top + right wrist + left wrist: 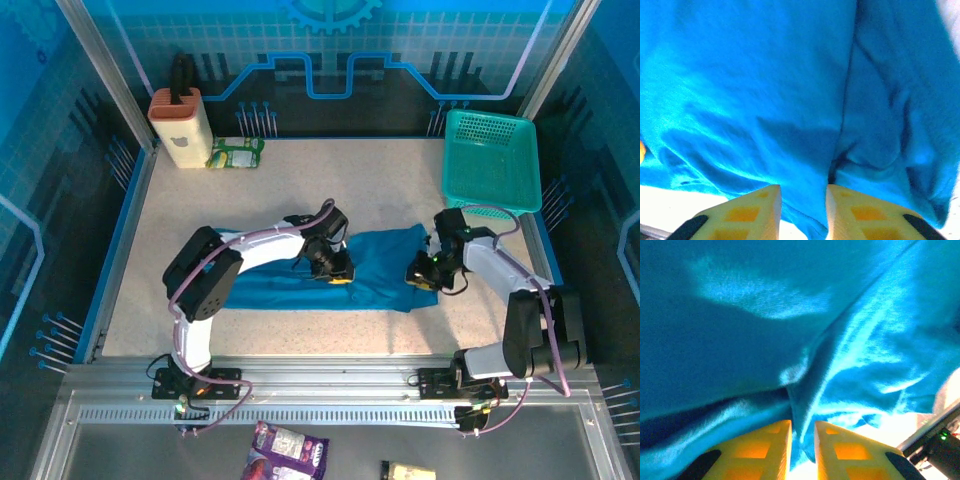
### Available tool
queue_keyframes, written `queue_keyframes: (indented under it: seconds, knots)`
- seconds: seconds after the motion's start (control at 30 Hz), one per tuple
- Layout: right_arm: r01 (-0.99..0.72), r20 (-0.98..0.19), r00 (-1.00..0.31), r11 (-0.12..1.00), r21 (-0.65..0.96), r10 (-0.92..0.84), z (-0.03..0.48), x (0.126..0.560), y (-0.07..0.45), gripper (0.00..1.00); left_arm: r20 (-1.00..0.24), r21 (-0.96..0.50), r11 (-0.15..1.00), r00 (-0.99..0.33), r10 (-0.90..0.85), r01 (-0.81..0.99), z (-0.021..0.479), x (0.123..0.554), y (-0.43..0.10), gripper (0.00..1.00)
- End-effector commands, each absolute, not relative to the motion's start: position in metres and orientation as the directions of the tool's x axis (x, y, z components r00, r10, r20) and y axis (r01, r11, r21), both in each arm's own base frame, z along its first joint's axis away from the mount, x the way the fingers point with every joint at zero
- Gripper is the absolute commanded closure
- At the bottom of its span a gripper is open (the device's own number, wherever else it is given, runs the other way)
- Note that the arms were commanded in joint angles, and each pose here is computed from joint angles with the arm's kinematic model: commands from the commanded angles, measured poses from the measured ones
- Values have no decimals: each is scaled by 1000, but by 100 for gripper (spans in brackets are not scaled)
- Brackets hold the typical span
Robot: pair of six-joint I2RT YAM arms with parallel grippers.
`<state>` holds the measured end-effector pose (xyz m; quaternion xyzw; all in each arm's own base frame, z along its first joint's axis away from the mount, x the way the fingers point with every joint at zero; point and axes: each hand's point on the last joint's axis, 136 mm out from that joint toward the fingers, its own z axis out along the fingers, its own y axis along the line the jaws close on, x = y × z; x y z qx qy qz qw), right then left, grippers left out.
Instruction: Fold the inside-out t-shirt
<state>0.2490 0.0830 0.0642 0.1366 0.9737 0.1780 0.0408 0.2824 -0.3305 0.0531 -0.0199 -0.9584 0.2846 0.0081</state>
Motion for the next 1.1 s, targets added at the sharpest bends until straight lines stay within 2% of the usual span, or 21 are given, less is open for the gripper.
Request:
queue_keyframes:
  seconds: [0.0,0.13,0.33,0.43,0.5,0.6,0.77,0.9,1.07]
  knots:
    - [232,-137,-950,927,294,281,80,286,63,66,-76,-552,833,-997,2,44,87,296,-306,79]
    - [210,-183,-952,959,191,245,77,323,45,64,-83,-516,856,-994,-75,-22,85,309,-256,79]
    - [190,-149,-966,971,143,211,52,358,42,65,-62,-484,857,-970,-236,-177,67,322,-168,81]
    - [182,-136,-968,961,207,213,46,366,54,79,-62,-463,851,-949,-308,-246,61,328,-129,83]
    - [178,-121,-969,945,276,218,43,368,67,80,-55,-452,843,-934,-353,-292,53,332,-108,85]
    - [179,-120,-967,933,311,226,38,369,73,79,-30,-445,815,-903,-428,-371,38,337,-80,89]
    - [231,-84,-961,931,282,264,18,364,59,71,47,-480,729,-845,-533,-488,18,340,-58,95]
    - [288,-70,-946,922,257,315,10,359,40,66,106,-468,666,-785,-611,-581,2,334,-40,95]
    - [336,-44,-933,908,250,357,7,354,26,66,150,-469,595,-722,-675,-653,-11,327,-22,93]
